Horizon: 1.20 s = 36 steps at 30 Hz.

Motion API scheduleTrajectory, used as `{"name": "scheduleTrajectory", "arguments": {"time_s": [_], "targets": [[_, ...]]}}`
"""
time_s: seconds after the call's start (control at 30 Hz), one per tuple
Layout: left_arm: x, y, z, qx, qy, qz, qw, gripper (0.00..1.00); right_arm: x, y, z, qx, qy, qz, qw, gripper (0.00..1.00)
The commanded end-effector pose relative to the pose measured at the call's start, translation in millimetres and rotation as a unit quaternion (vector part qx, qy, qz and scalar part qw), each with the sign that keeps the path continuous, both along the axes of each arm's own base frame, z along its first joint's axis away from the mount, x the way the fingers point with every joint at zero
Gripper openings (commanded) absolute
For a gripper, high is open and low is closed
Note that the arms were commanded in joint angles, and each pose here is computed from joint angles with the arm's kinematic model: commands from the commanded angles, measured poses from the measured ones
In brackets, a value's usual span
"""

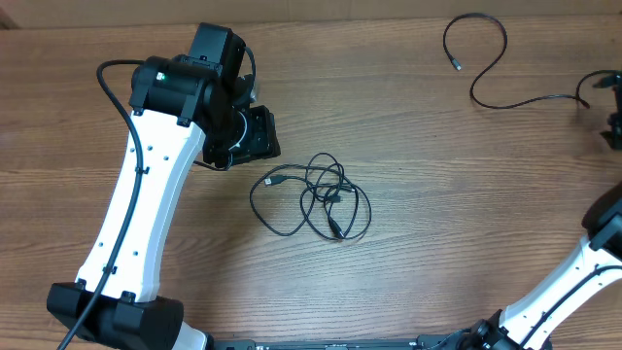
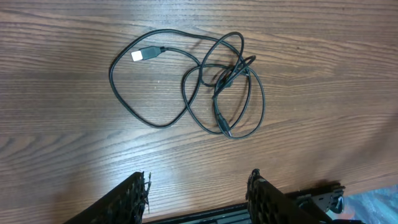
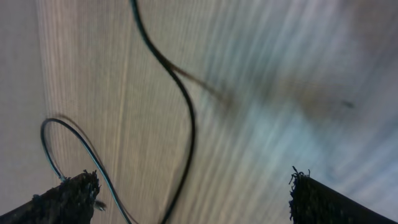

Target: Untangle cables

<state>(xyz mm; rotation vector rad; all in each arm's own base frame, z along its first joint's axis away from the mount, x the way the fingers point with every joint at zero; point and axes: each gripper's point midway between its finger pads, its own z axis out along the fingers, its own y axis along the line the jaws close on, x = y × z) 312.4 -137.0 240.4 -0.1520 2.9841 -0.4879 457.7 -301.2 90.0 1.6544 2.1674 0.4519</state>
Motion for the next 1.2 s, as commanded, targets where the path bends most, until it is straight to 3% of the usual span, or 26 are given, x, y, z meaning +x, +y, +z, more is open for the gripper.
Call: {"name": "scheduleTrajectory", "arguments": {"time_s": [0.0, 0.13, 0.23, 0.4, 0.47, 0.63, 0.8, 0.97, 1.03, 1.17], "targets": [[-0.3, 0.3, -4.9, 0.008, 0.006, -0.003, 1.0, 0.54, 10.4, 1.9, -10.1, 0.022, -0.013, -0.02, 0.999, 1.0], [0.9, 0.0, -4.7, 0.006, 0.007, 0.008, 1.0, 0.55, 11.9, 7.6, -27.9, 0.007, 0.016, -0.02, 1.0, 0.98], [1.0, -0.1, -4.7, 0.006, 0.007, 0.01, 1.0, 0.55, 11.2, 6.6, -37.8, -0.013, 0.034, -0.023, 0.999, 0.79], [0.8, 0.1, -4.7, 0.006, 0.008, 0.009, 1.0, 0.55, 26.6, 9.0, -31.5, -0.01, -0.001, -0.012, 1.0, 0.42], [1.0, 0.0, -4.7, 0.006, 0.007, 0.009, 1.0, 0.55, 32.4, 12.0, -28.4, -0.002, -0.017, -0.005, 1.0, 0.37], [0.8, 0.0, -4.7, 0.006, 0.008, 0.009, 1.0, 0.55, 42.8, 16.1, -22.8, 0.003, -0.042, 0.006, 0.999, 0.38], [0.8, 0.1, -4.7, 0.006, 0.008, 0.009, 1.0, 0.56, 56.0, 21.3, -14.5, 0.007, -0.075, 0.025, 0.997, 0.04], [1.0, 0.0, -5.4, 0.006, 0.009, 0.009, 1.0, 0.56, 93.2, 46.8, 32.8, 0.032, -0.215, 0.133, 0.967, 0.04], [-0.1, 0.3, -6.0, 0.007, 0.012, 0.009, 1.0, 0.55, 102.4, 48.3, 62.4, 0.006, -0.255, 0.172, 0.951, 0.04], [0.5, 0.2, -6.0, 0.007, 0.011, 0.009, 1.0, 0.56, 100.8, 42.3, 82.5, -0.058, -0.24, 0.202, 0.948, 0.04]]}}
